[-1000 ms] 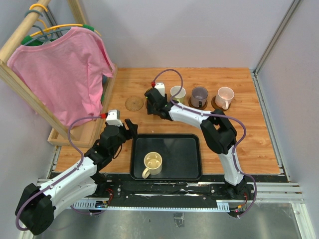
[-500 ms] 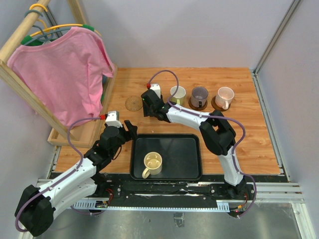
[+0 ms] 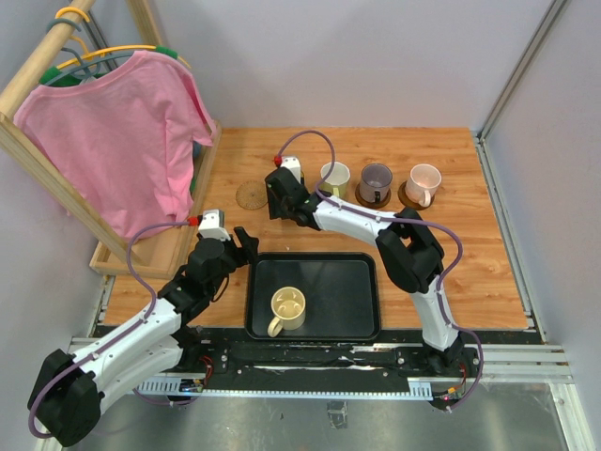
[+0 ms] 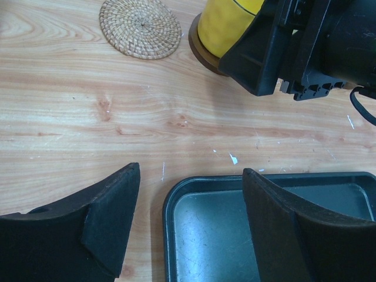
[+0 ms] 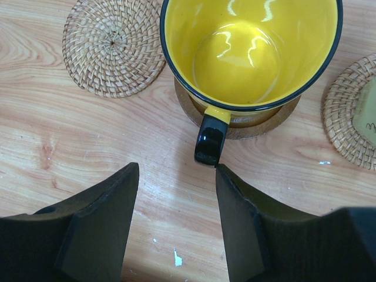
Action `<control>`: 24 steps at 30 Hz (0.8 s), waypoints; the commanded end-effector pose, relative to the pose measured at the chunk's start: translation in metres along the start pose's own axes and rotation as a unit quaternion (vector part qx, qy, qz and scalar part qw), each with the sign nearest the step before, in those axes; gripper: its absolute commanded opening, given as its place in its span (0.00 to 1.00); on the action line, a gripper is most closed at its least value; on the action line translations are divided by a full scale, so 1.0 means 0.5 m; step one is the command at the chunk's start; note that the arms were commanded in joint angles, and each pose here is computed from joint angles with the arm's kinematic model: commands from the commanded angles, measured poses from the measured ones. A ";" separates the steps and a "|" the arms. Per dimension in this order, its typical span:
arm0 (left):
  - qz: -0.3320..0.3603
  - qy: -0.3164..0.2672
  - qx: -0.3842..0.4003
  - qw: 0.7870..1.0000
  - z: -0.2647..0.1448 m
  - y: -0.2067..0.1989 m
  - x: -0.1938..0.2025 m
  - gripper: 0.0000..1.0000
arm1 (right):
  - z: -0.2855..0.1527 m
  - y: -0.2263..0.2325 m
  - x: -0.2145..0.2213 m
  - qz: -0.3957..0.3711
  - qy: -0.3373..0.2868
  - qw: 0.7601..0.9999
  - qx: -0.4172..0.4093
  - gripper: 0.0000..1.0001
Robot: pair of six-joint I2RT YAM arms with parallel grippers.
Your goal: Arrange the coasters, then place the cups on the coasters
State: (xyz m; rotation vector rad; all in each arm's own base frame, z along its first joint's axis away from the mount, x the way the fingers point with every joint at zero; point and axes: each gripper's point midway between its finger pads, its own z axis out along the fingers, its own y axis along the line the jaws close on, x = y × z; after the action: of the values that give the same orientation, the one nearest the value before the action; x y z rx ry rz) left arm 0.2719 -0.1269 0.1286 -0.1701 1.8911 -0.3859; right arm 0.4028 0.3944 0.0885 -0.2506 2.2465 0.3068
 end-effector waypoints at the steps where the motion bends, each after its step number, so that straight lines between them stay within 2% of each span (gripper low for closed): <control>1: -0.003 -0.005 0.005 1.000 -0.004 -0.002 -0.002 0.74 | -0.006 0.021 -0.011 -0.006 -0.010 1.000 -0.005 0.56; 6: -0.002 -0.004 0.008 1.000 -0.008 -0.004 -0.004 0.75 | -0.023 0.009 -0.005 -0.002 -0.013 1.000 0.007 0.60; 15: 0.008 0.040 0.072 0.997 -0.038 -0.054 -0.002 0.96 | -0.136 -0.014 -0.015 0.002 -0.023 1.000 -0.008 0.67; 19: 0.000 0.057 0.093 0.994 -0.060 -0.068 0.005 0.98 | -0.209 -0.058 -0.046 -0.002 -0.057 0.998 0.007 0.73; 24: -0.003 0.048 0.109 0.993 -0.097 -0.092 -0.021 1.00 | -0.284 -0.149 -0.069 0.002 -0.098 0.993 0.059 0.83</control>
State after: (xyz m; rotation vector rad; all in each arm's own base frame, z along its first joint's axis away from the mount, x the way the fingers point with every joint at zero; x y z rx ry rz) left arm 0.2378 -0.1484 0.1419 -0.0366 1.9501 -0.5524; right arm 0.3472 0.3217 0.1786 -0.1969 2.1194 0.3050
